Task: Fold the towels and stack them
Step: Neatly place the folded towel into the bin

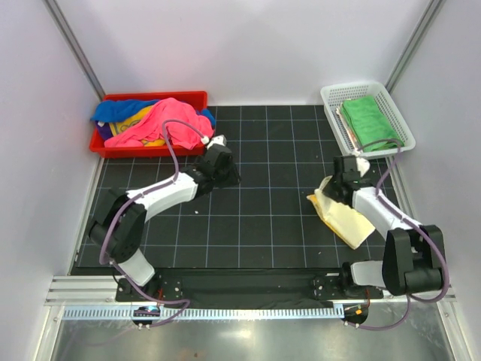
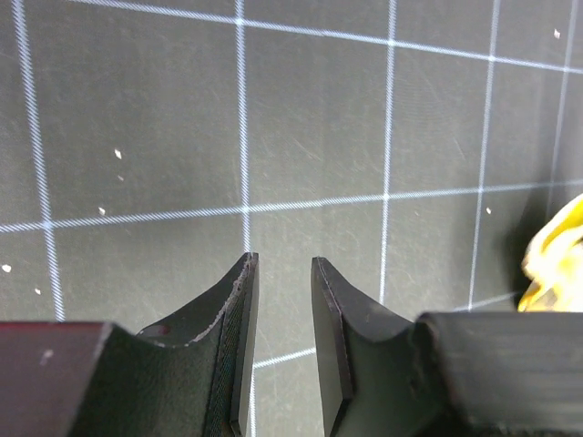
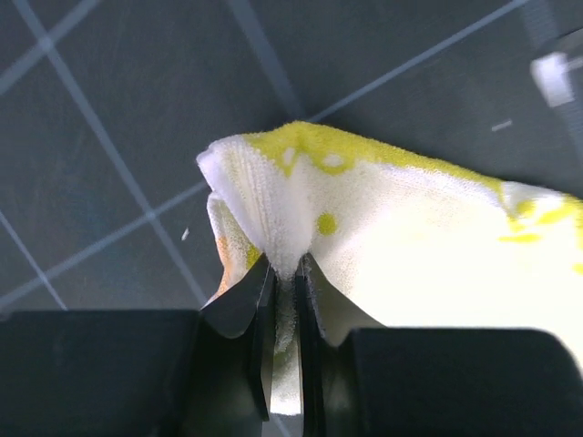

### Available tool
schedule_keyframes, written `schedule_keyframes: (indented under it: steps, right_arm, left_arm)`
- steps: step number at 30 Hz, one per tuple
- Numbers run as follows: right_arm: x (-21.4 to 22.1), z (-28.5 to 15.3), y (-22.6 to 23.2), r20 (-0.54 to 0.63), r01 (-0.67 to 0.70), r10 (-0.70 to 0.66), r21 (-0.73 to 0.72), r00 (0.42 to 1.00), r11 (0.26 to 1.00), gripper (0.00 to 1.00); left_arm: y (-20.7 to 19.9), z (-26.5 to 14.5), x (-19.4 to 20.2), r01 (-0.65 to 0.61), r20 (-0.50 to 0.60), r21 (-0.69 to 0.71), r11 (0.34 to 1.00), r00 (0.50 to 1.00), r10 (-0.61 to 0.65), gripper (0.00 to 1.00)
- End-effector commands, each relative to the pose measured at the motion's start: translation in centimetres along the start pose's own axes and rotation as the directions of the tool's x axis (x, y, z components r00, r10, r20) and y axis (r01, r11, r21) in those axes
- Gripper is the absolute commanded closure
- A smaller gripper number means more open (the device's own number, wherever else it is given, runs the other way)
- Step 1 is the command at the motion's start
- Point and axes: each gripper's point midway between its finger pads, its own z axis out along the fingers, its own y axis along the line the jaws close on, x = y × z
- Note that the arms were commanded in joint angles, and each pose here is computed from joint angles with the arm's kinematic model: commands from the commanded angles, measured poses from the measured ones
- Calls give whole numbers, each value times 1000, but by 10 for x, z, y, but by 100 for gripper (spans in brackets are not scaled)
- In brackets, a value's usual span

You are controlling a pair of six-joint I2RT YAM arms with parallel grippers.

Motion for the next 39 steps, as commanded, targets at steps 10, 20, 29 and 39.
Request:
schedule_keyframes:
  steps: [10, 20, 29, 39]
  right_arm:
    - [-76, 5, -73, 140, -373, 376, -49, 916, 927, 98]
    - [-168, 2, -90, 359, -486, 497, -127, 790, 865, 99]
    - [-255, -32, -92, 540, -456, 465, -162, 701, 875, 99]
    - [-316, -4, -77, 525, -464, 487, -187, 698, 866, 99]
  left_arm:
    - [-43, -17, 26, -65, 46, 172, 983, 997, 58, 67]
    - [-53, -15, 58, -106, 44, 259, 960, 994, 98, 67]
    - [-55, 7, 80, -125, 16, 314, 941, 992, 127, 68]
    - [-55, 12, 81, -148, 17, 309, 940, 989, 150, 68]
